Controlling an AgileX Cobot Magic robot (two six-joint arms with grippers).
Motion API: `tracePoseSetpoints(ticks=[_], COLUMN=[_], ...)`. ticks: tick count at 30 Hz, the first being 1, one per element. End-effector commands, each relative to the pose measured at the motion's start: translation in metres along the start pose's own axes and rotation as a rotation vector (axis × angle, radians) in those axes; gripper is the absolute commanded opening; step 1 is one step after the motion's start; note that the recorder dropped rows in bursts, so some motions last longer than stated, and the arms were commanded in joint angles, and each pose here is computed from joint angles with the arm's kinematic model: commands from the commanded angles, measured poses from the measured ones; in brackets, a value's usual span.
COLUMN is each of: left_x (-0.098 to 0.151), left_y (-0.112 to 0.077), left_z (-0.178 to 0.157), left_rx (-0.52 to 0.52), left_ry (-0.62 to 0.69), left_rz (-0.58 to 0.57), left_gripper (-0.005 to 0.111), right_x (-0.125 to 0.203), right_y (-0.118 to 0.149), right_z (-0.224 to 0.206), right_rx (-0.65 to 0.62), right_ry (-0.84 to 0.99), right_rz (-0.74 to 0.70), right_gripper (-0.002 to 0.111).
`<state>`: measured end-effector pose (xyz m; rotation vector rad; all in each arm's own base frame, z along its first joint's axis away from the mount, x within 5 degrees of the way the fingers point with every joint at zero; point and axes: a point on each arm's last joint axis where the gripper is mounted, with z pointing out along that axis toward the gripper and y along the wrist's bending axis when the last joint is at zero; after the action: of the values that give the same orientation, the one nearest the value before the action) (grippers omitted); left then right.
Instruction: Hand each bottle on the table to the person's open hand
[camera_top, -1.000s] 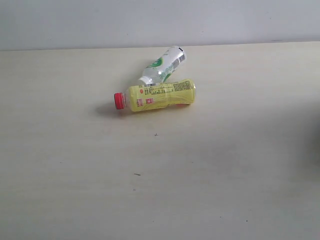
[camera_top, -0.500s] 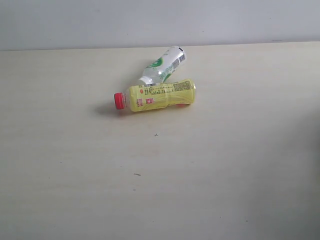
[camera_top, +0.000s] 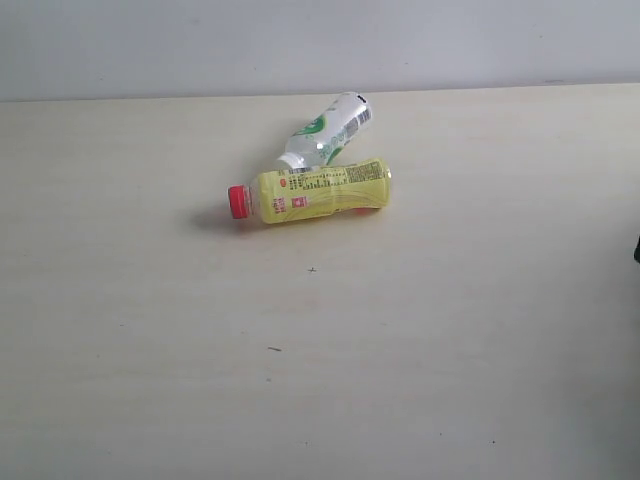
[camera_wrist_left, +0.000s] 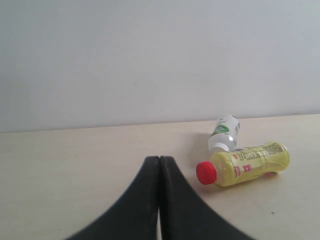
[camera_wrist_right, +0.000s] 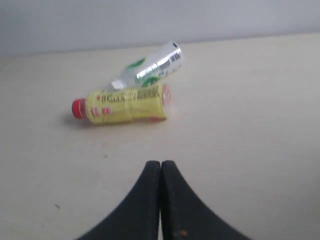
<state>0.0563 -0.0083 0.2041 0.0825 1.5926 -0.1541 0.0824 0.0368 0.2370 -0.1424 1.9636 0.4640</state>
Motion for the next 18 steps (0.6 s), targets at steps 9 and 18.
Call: tracePoseSetpoints(ticks=[9,18], left_x=[0.0001,0.0001], left_y=[0.0,0.0], left_z=[-0.0004,-0.0004], left_rx=[0.0,0.0], left_ry=[-0.007,-0.007], left_rz=[-0.005,-0.005], left_gripper=[0.0,0.0], right_x=[-0.0053,-0.0048], right_y=[0.0004,0.0002], right_z=[-0.0011,-0.0009], right_rx=[-0.007,-0.007], right_ry=[-0.067,-0.067], right_rz=[0.015,0.011], right_gripper=[0.0,0.0])
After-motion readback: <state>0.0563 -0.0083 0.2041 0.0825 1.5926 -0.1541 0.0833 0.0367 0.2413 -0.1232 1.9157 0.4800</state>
